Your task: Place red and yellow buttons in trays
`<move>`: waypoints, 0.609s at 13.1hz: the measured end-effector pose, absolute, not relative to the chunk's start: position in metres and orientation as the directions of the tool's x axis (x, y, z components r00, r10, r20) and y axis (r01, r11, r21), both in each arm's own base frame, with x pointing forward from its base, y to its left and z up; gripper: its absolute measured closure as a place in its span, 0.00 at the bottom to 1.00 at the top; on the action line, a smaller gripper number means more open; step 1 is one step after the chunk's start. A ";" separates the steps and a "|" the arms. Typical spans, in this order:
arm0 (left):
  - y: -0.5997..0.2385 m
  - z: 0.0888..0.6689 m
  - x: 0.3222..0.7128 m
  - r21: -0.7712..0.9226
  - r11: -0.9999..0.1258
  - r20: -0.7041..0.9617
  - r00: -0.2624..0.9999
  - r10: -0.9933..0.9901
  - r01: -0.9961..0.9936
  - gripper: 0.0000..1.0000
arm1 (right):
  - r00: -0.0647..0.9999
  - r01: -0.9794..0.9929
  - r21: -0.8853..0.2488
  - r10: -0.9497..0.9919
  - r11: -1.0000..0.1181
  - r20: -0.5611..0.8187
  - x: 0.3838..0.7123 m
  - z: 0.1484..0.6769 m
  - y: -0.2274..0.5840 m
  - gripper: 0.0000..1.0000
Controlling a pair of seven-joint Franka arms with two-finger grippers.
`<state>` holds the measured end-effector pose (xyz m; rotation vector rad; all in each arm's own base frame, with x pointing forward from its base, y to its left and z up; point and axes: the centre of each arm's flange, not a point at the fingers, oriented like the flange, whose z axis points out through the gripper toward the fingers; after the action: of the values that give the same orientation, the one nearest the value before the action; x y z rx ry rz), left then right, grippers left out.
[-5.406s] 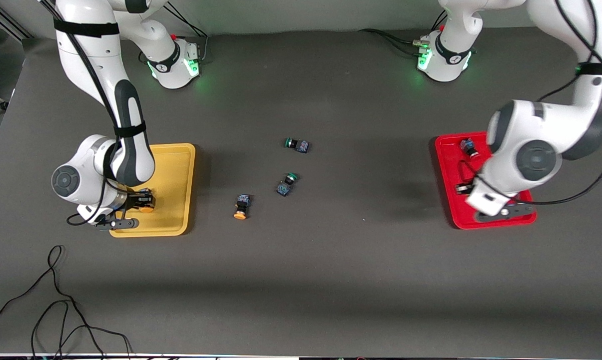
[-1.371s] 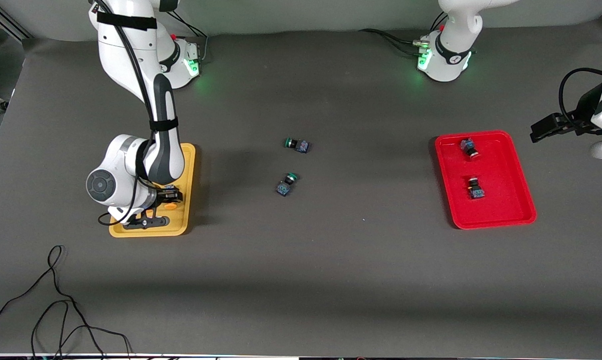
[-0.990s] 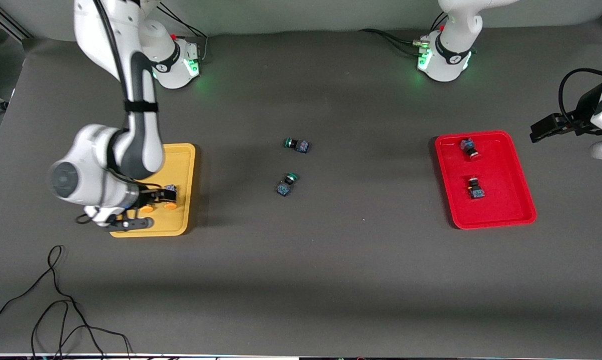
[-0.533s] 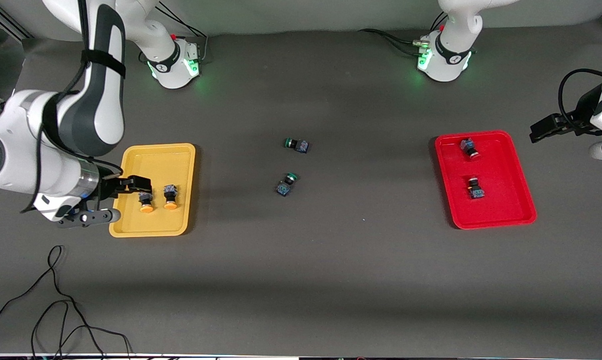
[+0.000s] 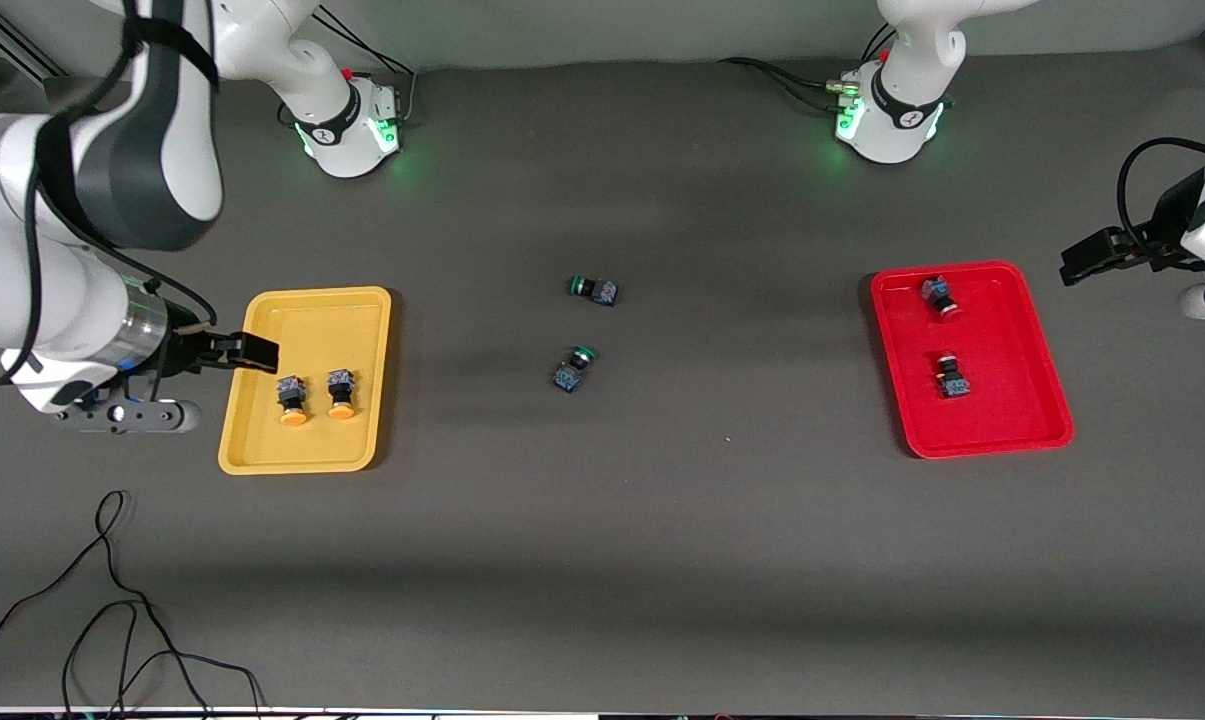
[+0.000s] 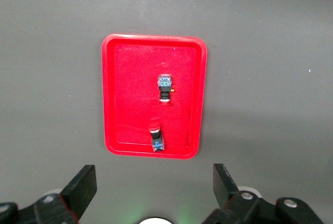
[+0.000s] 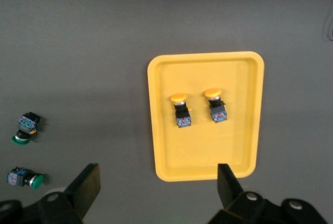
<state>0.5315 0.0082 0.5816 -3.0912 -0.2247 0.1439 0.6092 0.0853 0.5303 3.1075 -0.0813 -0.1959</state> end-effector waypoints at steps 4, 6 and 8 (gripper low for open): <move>0.008 0.581 0.531 -0.046 -0.989 -0.098 0.984 0.146 0.142 0.00 | 0.992 -0.067 -0.011 -0.065 -0.998 -0.105 0.599 0.558 0.039 0.00; 0.008 0.581 0.531 -0.046 -0.989 -0.099 0.984 0.146 0.142 0.00 | 0.992 -0.077 -0.029 -0.074 -0.997 -0.099 0.590 0.568 0.014 0.00; 0.008 0.580 0.530 -0.047 -0.989 -0.100 0.984 0.146 0.142 0.00 | 0.993 -0.085 -0.041 -0.081 -0.996 -0.088 0.578 0.579 -0.003 0.00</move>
<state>0.5305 0.0081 0.5805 -3.0901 -0.2241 0.1598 0.5780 -0.0030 0.5791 3.1805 -0.1330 -0.1380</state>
